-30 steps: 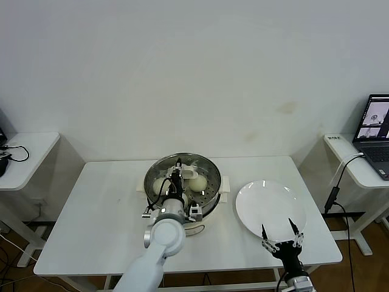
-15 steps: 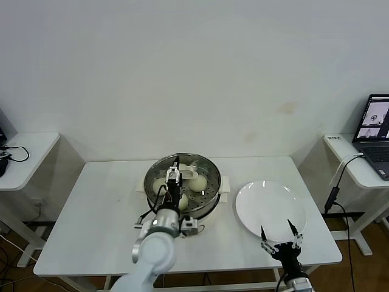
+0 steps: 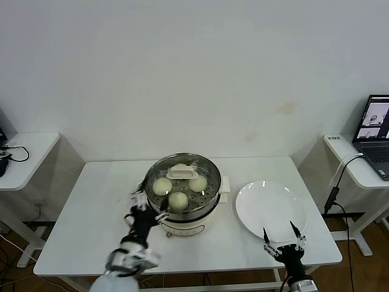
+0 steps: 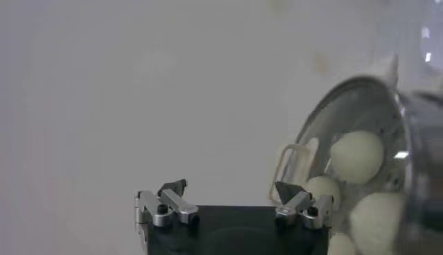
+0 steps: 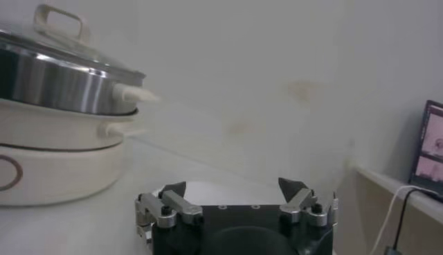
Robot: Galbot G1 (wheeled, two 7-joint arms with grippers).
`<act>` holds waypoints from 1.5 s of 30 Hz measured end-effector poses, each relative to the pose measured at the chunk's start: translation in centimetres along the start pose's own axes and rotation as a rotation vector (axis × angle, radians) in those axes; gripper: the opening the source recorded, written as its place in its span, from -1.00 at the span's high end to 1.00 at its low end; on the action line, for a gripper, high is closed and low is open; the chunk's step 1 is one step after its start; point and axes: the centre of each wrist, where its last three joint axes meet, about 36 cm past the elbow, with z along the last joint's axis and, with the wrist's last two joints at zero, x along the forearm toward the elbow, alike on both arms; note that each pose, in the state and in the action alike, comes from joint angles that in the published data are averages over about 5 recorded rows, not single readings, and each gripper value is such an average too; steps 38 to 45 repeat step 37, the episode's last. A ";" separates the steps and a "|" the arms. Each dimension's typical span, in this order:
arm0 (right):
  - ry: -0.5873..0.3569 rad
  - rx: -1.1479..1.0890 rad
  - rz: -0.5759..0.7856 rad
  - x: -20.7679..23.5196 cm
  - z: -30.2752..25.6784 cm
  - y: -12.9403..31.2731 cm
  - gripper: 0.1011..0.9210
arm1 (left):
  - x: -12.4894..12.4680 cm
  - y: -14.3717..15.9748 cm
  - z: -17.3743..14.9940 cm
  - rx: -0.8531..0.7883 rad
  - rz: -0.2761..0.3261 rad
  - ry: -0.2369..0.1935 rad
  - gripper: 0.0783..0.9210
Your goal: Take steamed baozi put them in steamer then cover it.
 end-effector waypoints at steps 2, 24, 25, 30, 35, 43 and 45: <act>0.004 -0.006 -0.006 0.1 0.0 0.1 -0.76 | 1.2 0.6 1.1 0.114 -0.011 0.020 -0.77; 0.028 -0.087 -0.116 1.5 -1.1 1.8 -0.76 | 9.7 0.8 9.2 0.711 -0.141 0.256 -0.77; 0.029 -0.089 -0.119 1.6 -1.2 1.8 -0.76 | 9.9 0.7 9.4 0.717 -0.144 0.262 -0.77; 0.033 -0.103 -0.134 1.7 -1.4 2.1 -0.76 | 10.8 0.4 10.2 0.739 -0.147 0.295 -0.77; 0.040 -0.121 -0.143 1.7 -1.8 2.5 -0.76 | 11.7 0.1 10.9 0.747 -0.142 0.317 -0.77; 0.042 -0.123 -0.144 1.7 -1.9 2.6 -0.76 | 11.8 0.1 11.0 0.748 -0.142 0.319 -0.77; 0.042 -0.123 -0.144 1.7 -1.9 2.6 -0.76 | 11.8 0.1 11.0 0.748 -0.142 0.319 -0.77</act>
